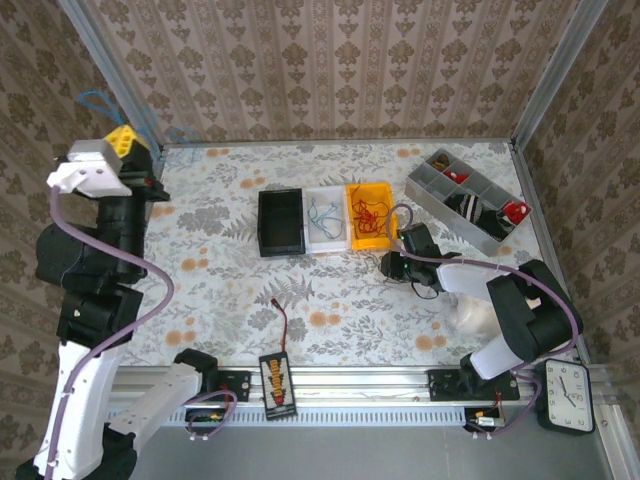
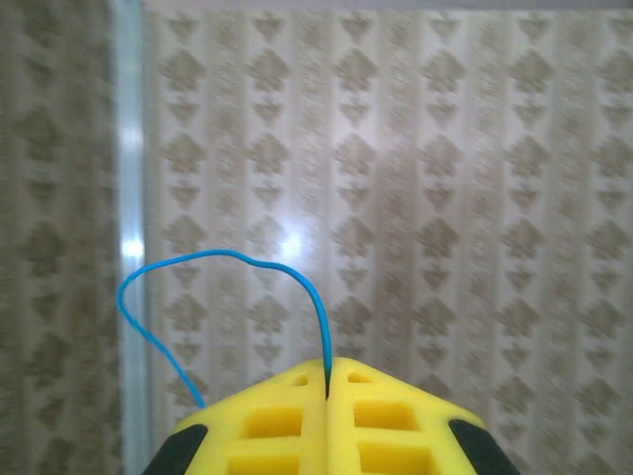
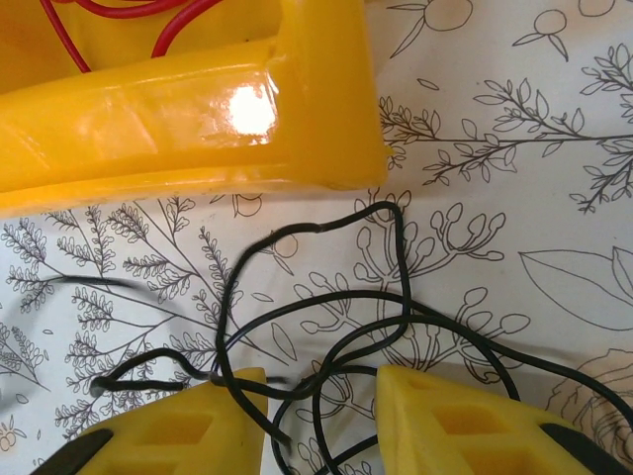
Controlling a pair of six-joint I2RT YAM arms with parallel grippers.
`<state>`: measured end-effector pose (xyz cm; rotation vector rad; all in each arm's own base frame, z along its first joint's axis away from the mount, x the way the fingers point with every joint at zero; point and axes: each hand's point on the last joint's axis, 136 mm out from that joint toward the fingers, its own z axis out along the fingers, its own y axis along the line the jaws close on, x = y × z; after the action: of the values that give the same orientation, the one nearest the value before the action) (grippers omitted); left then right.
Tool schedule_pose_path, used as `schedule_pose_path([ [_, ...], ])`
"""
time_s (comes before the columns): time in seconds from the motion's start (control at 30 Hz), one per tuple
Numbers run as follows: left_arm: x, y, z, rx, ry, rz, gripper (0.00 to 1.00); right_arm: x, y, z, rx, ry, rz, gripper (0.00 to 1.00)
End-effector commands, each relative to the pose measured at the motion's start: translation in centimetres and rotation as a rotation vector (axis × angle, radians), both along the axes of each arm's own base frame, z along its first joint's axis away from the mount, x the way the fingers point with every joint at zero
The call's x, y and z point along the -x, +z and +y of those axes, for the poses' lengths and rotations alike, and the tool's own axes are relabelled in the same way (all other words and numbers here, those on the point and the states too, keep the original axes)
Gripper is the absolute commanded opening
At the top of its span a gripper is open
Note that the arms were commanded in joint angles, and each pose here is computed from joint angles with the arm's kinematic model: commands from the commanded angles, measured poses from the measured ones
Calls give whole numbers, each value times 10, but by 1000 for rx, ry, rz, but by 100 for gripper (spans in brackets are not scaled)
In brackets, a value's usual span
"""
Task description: Untangle the cables
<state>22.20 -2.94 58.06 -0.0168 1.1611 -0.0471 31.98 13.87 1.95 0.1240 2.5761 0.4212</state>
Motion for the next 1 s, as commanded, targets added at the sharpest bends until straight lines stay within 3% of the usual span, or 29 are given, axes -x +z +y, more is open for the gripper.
schedule_pose_path([
  [0.0, 4, 10, 34, -7, 221, -4, 0, 26, -31, -16, 74, -22, 140, 36],
  [0.07, 5, 14, 44, -12, 288, 5, 0, 26, -31, -16, 73, -21, 138, 36],
  [0.17, -9, 10, 26, -64, 210, 55, 0, 26, -31, -16, 74, -22, 141, 36],
  [0.33, -52, -29, -45, -124, -123, 222, 0, 26, -32, -16, 75, -19, 147, 36],
  [0.53, -105, -102, -145, -68, -576, 516, 0, 27, -32, -16, 75, -15, 151, 36],
  [0.6, -124, -127, -169, -17, -661, 610, 0, 27, -31, -15, 73, -14, 148, 36],
  [0.83, -173, -206, -209, 144, -737, 824, 0, 28, -31, -15, 72, -11, 146, 36],
  [0.97, -186, -252, -225, 138, -715, 948, 0, 28, -31, -15, 71, -10, 148, 37],
])
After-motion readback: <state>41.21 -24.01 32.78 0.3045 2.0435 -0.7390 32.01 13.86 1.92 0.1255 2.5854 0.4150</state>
